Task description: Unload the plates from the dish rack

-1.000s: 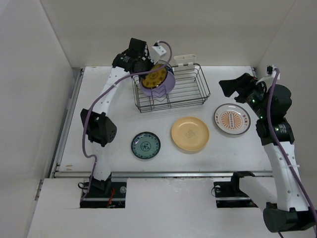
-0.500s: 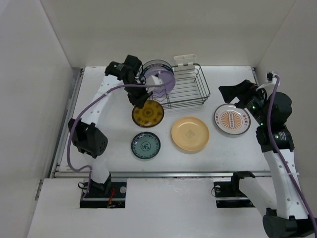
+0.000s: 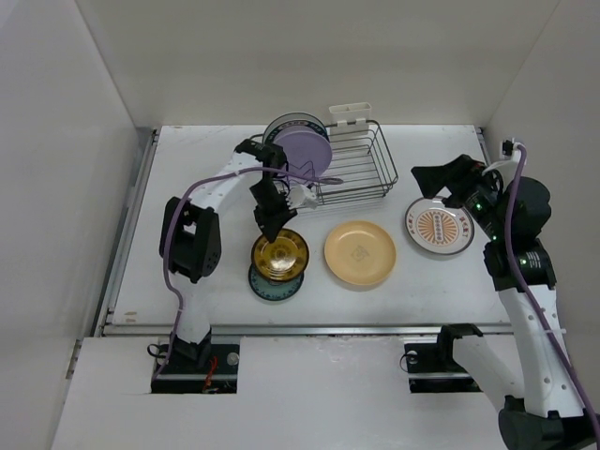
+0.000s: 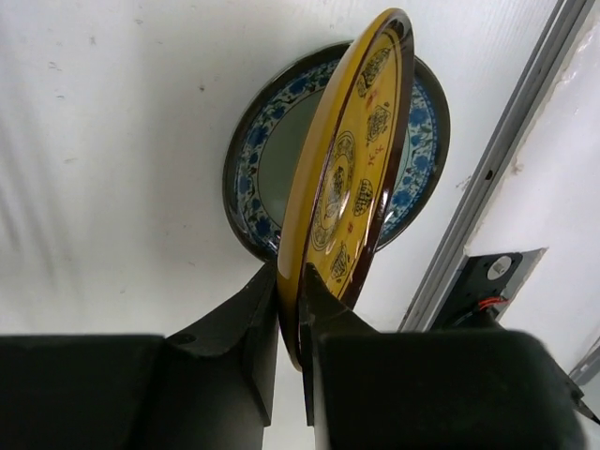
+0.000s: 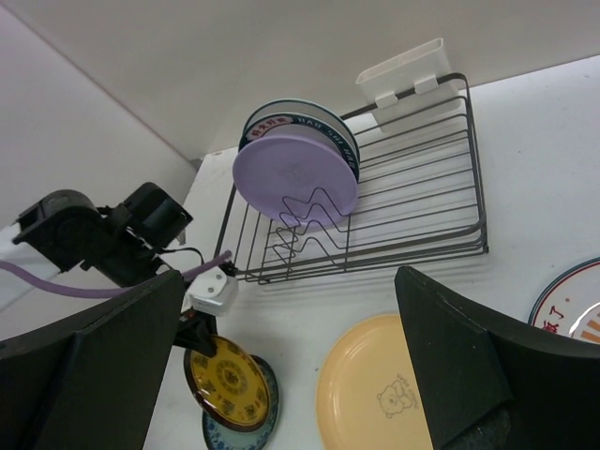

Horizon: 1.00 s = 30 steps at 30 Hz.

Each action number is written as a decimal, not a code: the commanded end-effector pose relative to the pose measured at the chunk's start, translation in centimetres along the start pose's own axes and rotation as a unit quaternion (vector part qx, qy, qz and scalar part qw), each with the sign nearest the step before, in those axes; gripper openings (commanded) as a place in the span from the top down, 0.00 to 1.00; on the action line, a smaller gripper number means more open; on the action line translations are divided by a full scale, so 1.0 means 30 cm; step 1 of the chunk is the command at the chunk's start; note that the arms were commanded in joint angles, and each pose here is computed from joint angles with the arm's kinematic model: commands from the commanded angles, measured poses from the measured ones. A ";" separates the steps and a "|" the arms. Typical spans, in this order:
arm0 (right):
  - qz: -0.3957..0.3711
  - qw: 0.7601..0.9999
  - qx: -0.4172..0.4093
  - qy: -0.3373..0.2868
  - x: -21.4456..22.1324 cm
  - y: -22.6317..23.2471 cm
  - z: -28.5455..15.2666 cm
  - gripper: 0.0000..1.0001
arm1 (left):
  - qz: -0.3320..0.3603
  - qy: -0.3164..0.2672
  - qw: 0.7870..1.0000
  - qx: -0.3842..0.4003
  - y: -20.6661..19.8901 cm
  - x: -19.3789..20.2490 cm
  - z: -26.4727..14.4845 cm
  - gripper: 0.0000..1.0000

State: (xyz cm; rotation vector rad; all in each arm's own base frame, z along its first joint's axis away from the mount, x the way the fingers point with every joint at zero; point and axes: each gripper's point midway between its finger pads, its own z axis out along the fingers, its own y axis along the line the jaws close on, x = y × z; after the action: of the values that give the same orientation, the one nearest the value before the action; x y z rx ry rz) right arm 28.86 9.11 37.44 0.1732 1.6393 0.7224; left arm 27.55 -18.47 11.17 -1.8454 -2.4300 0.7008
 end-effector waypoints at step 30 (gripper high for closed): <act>0.002 0.983 0.155 0.098 0.030 -0.314 0.483 0.03 | -0.345 -0.216 0.821 -0.401 0.319 -0.108 -0.537 0.00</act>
State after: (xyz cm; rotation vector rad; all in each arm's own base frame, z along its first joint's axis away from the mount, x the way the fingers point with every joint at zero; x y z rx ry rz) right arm 42.44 8.03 32.67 0.3269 1.8730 0.5949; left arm 37.36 -16.19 22.31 -1.2109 -3.4541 0.2642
